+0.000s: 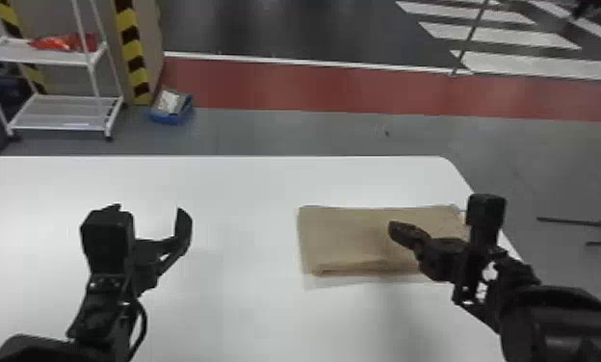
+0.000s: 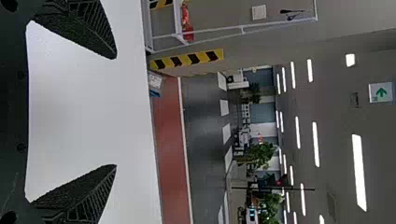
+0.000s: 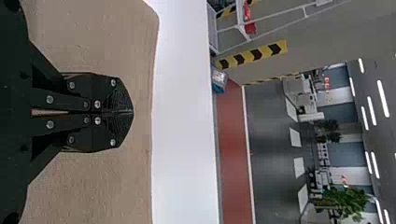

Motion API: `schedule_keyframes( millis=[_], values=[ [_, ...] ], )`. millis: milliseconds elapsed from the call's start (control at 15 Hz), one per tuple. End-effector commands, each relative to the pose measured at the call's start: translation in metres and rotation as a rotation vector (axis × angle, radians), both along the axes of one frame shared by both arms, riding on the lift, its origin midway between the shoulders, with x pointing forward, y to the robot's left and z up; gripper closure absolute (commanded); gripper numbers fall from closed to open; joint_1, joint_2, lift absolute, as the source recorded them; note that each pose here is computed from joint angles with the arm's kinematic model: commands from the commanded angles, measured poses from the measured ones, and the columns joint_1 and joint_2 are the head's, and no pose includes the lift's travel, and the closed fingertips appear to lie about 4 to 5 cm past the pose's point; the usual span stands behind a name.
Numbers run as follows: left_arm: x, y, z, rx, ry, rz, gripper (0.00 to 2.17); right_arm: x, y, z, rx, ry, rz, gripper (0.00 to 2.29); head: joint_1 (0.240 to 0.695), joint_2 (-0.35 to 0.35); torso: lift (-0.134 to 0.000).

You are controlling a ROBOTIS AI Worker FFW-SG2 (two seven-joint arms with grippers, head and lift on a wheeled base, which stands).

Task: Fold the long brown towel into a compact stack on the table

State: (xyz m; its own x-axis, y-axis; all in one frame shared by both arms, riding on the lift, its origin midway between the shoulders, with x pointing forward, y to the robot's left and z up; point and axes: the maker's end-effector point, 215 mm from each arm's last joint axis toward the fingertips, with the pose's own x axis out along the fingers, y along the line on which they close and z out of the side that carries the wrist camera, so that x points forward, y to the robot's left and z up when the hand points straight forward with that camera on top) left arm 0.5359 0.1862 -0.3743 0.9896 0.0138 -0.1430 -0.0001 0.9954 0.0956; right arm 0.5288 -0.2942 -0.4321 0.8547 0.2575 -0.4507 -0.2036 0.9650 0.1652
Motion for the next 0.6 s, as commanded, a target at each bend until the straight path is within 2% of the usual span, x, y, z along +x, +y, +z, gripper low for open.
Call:
schedule_keyframes(
  millis=[0, 133, 267, 533],
  values=[
    [0.0, 0.0, 0.008, -0.01, -0.025, 0.001, 0.04, -0.01, 0.028, -0.024, 0.015, 0.074, 0.025, 1.78, 0.695, -0.122, -0.111],
    [0.001, 0.003, 0.013, -0.021, -0.032, 0.004, 0.04, -0.023, 0.05, -0.044, 0.029, 0.142, 0.051, 1.78, 0.695, -0.092, -0.111],
    [0.001, 0.005, 0.016, -0.022, -0.042, 0.006, 0.04, -0.033, 0.081, -0.054, 0.064, 0.17, 0.088, 1.78, 0.695, -0.071, -0.111],
    [0.001, 0.005, 0.015, -0.024, -0.041, 0.006, 0.04, -0.034, 0.148, -0.051, 0.075, 0.157, 0.158, 1.78, 0.695, -0.009, -0.111]
  ],
)
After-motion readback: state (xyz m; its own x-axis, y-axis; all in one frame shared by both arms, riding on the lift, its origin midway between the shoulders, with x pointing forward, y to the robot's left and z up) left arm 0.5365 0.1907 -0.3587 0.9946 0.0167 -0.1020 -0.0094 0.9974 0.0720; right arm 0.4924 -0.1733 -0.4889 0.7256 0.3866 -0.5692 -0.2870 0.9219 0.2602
